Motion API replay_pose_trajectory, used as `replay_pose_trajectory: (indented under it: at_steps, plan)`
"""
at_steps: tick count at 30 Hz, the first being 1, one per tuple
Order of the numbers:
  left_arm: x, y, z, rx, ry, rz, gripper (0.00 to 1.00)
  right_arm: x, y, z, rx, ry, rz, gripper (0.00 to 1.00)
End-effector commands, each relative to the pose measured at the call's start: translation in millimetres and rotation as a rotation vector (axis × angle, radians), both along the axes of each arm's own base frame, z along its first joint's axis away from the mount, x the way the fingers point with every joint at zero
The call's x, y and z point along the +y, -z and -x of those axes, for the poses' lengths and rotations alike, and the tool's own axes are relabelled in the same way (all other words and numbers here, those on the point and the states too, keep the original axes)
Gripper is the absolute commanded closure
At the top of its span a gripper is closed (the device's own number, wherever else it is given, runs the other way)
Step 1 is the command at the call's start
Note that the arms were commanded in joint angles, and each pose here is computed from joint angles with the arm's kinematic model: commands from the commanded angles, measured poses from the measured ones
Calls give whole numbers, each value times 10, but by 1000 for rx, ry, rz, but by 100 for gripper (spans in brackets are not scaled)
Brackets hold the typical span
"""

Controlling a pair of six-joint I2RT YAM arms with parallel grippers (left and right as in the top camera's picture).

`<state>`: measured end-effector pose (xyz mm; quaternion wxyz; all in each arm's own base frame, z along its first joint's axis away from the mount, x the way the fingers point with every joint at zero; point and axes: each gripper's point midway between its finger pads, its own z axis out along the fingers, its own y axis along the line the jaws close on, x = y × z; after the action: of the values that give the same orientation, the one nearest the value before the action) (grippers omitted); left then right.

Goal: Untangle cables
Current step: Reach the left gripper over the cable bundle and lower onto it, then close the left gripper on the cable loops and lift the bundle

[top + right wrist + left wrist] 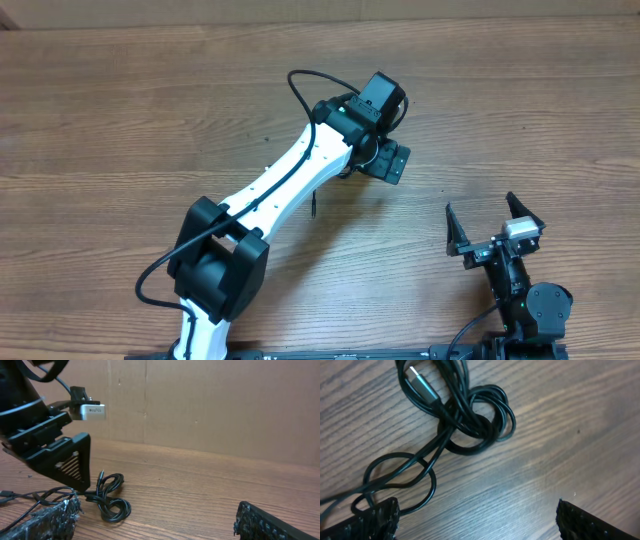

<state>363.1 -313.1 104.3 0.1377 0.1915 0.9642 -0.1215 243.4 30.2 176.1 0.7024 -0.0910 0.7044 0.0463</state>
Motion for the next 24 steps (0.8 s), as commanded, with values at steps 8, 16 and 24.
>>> replay_pose_trajectory:
  at_steps: [8,16,24]
  plan:
    - [-26,177,-62,-20,59,-65,0,-8,9,1,-8,2,1,0]
    - [105,386,-157,-88,244,-211,0,-8,9,1,-8,2,1,0]
    - [267,624,-372,-131,217,-317,0,-8,9,1,-8,2,1,0]
